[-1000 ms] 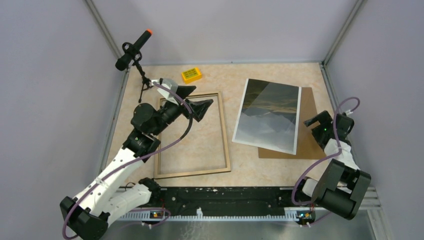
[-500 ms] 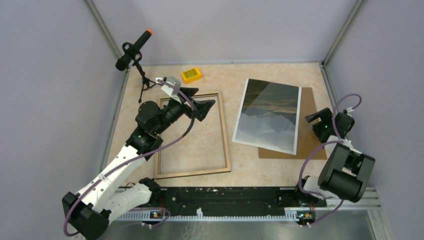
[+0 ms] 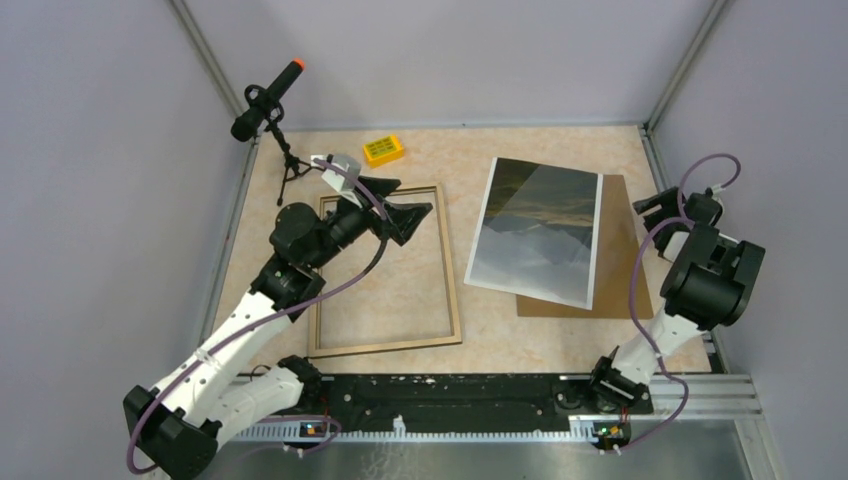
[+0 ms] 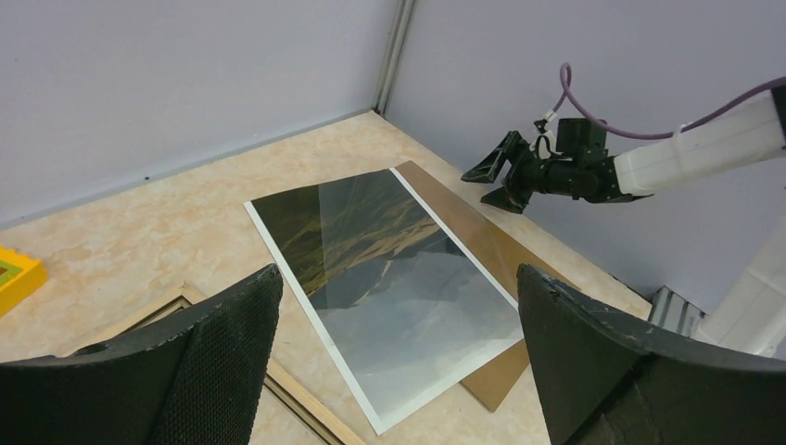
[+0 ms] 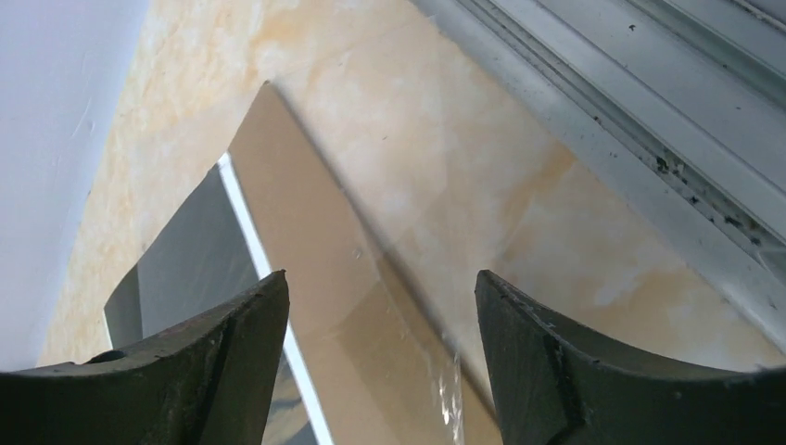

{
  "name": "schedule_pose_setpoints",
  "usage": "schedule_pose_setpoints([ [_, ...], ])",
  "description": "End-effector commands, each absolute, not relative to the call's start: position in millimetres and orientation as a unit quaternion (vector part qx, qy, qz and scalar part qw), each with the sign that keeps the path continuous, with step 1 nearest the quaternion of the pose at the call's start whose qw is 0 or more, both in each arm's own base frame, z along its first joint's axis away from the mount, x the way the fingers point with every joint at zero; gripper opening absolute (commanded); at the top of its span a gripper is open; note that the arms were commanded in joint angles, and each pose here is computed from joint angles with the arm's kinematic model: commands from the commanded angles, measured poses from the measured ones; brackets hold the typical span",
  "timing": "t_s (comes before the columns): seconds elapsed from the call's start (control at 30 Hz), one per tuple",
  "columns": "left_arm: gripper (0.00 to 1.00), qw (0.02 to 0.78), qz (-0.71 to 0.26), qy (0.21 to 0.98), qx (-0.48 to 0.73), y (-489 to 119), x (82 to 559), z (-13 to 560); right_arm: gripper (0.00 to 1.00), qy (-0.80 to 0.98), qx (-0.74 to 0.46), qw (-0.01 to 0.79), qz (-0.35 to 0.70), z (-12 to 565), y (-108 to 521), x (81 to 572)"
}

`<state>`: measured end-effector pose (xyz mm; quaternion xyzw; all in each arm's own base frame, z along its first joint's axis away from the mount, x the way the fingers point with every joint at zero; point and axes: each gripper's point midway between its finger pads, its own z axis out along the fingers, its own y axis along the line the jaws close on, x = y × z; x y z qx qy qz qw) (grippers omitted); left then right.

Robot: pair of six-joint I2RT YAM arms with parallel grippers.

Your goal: Put the photo into the frame

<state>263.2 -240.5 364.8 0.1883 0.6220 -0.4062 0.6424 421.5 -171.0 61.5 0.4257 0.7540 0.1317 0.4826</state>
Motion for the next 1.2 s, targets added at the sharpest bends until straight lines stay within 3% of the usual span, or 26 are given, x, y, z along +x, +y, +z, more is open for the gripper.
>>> schedule_pose_setpoints([
  [0.0, 0.99, 0.66, -0.421, 0.592, 0.189, -237, 253, 392, 0.72, 0.732, 0.426, 0.508, 0.153, 67, -189, 449],
  [0.2, 0.99, 0.654, -0.425, 0.596, 0.189, -239, 253, 389, 0.68, 0.722, 0.44, 0.501, 0.181, 48, -185, 452],
  [0.3, 0.99, 0.652, -0.427, 0.598, 0.188, -240, 253, 388, 0.61, 0.709, 0.431, 0.508, 0.233, 47, -179, 456],
  [0.47, 0.98, 0.647, -0.429, 0.602, 0.187, -242, 255, 384, 0.56, 0.671, 0.394, 0.544, 0.314, 72, -166, 461],
  [0.73, 0.99, 0.64, -0.429, 0.61, 0.186, -245, 259, 376, 0.4, 0.631, 0.333, 0.577, 0.397, 102, -142, 461],
  [1.17, 0.99, 0.627, -0.437, 0.617, 0.189, -251, 261, 369, 0.34, 0.655, 0.293, 0.555, 0.421, 96, -108, 467],
])
